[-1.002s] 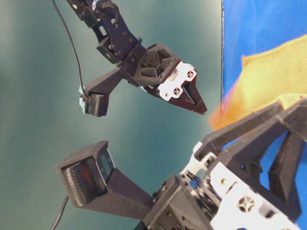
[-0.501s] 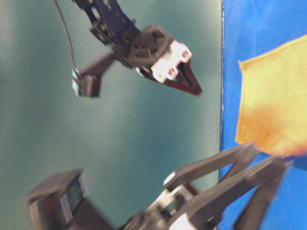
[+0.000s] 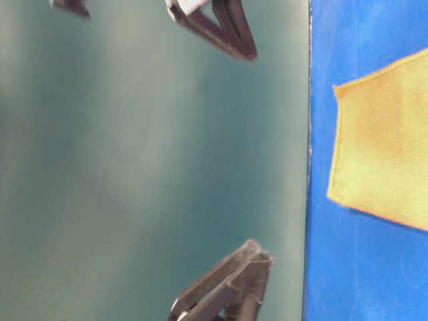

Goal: Fold the orange towel.
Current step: 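Open both grippers and withdraw them from the vertical towel strip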

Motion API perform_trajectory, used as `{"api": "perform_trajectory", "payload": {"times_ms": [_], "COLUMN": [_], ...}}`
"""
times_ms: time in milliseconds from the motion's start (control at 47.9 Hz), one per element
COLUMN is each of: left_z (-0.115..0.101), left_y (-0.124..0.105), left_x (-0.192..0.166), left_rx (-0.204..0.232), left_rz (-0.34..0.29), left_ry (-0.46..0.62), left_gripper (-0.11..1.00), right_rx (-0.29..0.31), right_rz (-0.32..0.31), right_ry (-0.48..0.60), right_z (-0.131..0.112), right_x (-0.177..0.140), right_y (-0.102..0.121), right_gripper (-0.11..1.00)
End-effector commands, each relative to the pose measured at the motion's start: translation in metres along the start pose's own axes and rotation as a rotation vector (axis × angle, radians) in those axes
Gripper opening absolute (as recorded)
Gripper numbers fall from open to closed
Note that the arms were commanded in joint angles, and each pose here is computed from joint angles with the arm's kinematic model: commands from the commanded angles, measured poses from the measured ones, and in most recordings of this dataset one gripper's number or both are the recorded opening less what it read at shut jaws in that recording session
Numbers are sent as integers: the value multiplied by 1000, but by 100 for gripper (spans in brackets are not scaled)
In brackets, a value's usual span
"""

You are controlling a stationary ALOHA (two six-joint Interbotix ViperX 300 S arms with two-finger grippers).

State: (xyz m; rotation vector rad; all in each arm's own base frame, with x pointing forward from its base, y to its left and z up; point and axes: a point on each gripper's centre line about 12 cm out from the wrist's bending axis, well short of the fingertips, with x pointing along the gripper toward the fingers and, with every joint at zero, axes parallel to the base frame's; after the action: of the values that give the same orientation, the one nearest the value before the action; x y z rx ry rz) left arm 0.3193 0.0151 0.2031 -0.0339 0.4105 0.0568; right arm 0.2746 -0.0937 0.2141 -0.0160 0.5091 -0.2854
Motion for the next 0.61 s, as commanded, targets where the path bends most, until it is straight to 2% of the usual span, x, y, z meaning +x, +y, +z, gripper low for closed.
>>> {"api": "perform_trajectory", "payload": {"times_ms": [0,167,250,584], "left_z": [9,0,-3,-2], "left_y": [12,24,25,26], "left_x": [-8,-17,-17,-16], "left_rx": [-7,-19,-21,-22], "left_rz": [35,73,76,78], "left_ry": [-70,-95,-90,-92], "left_gripper": [79,79,78,79], "right_rx": [31,116,138,141], "right_rz": [33,96,113,113], "right_ry": [-77,-110,-112,-113], "right_z": [2,-20,-26,-24], "right_x": [-14,-22,-23,-22], "right_y": [8,21,25,24], "right_gripper": [56,56,56,56]}}
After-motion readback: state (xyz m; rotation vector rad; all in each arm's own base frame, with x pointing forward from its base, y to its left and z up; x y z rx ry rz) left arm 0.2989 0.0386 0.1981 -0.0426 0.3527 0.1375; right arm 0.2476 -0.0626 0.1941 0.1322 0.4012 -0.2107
